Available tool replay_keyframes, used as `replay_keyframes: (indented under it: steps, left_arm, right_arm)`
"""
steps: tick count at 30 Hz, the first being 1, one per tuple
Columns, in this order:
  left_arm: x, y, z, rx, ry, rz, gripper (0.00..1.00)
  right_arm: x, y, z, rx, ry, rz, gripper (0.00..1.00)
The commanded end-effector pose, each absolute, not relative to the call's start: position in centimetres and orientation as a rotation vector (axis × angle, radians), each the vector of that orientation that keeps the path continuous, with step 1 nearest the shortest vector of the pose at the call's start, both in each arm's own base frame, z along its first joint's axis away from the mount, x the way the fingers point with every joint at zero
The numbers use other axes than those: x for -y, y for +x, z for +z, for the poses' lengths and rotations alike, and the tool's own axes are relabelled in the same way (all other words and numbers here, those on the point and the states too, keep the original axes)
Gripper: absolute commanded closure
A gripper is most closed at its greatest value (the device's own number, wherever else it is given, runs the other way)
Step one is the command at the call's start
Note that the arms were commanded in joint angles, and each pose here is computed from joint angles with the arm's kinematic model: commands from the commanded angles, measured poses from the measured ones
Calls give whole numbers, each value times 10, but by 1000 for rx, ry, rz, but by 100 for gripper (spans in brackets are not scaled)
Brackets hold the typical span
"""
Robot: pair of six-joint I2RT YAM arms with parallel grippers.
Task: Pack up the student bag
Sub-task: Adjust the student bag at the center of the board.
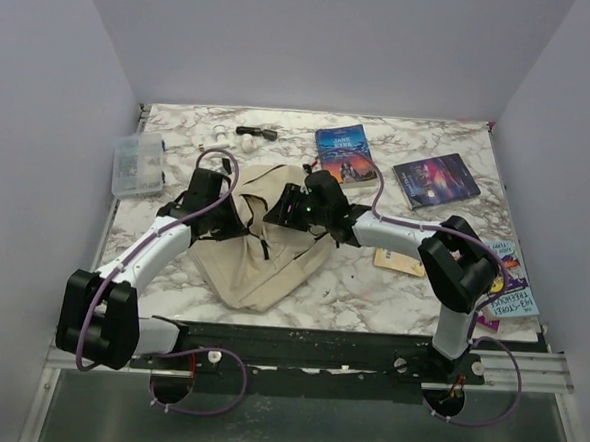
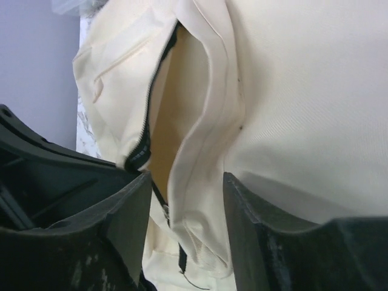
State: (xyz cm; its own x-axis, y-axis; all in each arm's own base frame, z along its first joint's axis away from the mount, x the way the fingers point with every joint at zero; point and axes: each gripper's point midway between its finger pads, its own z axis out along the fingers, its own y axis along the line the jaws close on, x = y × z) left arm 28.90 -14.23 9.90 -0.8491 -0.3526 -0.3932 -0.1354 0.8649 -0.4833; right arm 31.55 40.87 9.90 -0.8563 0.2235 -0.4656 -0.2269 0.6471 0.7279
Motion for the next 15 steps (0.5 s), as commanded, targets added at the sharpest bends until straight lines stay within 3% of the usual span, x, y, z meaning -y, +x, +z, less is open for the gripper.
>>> replay_keyframes:
  steps: [1,4,15]
  left_arm:
    - [146,293,108,-2435,-347,-696,100]
    - [147,292,112,-2393,-342,-720,100]
    - [144,290,121,-2316,-340,-733,100]
  right_arm:
    - [-400,308,100,-2396,-202,1003,41]
    - [-399,307,108,-2393,-217,999,30]
    - [-421,310,150,-2355,-253,1120,33]
